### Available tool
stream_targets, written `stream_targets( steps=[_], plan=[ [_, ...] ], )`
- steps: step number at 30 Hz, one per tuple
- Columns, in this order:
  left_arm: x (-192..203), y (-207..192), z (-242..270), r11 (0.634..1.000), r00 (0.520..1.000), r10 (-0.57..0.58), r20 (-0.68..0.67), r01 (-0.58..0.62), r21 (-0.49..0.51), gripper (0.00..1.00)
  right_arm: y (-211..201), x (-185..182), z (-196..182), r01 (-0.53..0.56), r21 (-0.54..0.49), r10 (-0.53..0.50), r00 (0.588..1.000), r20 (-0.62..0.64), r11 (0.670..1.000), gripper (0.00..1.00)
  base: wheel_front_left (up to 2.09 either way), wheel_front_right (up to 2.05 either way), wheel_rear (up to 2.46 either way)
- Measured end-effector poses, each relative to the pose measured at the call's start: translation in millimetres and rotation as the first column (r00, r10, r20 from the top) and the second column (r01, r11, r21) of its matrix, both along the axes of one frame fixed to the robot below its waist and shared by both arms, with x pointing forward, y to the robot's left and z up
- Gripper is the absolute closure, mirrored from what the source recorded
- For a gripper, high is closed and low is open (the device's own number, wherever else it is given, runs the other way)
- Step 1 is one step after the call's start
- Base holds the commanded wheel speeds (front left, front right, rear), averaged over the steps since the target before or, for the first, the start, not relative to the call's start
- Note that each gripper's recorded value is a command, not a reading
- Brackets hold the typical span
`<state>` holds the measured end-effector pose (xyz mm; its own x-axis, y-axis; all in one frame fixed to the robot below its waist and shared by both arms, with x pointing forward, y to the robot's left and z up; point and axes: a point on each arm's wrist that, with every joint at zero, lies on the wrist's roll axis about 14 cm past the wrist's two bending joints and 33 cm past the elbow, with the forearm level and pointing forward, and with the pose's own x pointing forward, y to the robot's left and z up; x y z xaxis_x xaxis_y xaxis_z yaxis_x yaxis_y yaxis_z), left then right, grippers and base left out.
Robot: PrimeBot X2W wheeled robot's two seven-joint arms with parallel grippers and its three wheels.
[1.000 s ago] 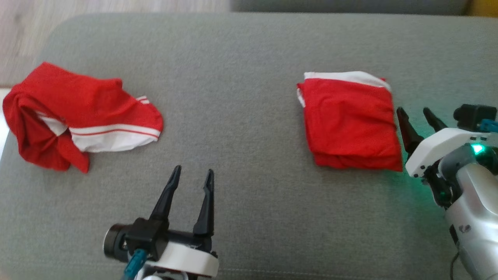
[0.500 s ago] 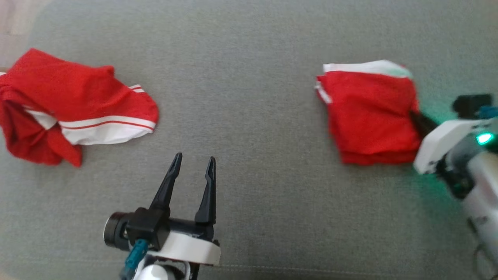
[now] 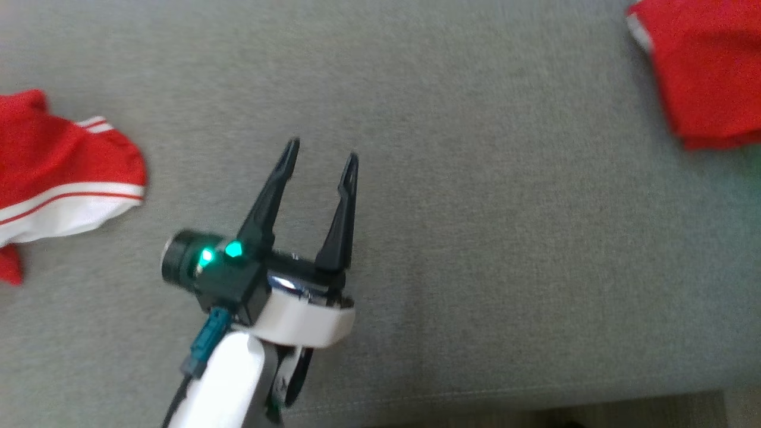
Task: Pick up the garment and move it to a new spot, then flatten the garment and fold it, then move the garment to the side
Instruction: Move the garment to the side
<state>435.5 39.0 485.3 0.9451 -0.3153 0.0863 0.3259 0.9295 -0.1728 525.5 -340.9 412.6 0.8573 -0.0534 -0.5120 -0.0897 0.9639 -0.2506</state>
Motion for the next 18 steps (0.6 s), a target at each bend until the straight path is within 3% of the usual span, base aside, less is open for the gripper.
stream_targets(
  steps=[12, 13, 15, 18],
  plan=[
    [30.2, -31.1, -14.8, 0.995, 0.995, -0.095, 0.017, 0.095, -0.036, 0.00, -85.5, -0.1, 14.4, 0.121, -0.184, -0.112, 0.992, 0.056, 0.975, 1.00, 0.00, 0.00, 0.00],
    [30.1, -30.9, -14.9, 0.995, 0.995, -0.094, 0.016, 0.095, -0.036, 0.00, -88.8, 0.5, 17.0, 0.129, -0.192, -0.118, 0.991, 0.066, 0.973, 0.74, 0.00, 0.00, 0.00],
    [29.1, -30.2, -11.4, 0.995, 0.995, -0.093, 0.024, 0.094, -0.033, 0.00, -93.4, -0.3, 21.7, 0.147, -0.196, -0.133, 0.988, 0.081, 0.969, 0.00, 0.00, 0.00, 0.00],
    [26.0, -28.1, -4.0, 0.996, 0.995, -0.088, 0.038, 0.089, -0.025, 0.00, -96.2, 1.8, 37.9, 0.149, -0.232, -0.118, 0.983, 0.140, 0.961, 0.00, 0.00, 0.00, 0.00]
  ],
)
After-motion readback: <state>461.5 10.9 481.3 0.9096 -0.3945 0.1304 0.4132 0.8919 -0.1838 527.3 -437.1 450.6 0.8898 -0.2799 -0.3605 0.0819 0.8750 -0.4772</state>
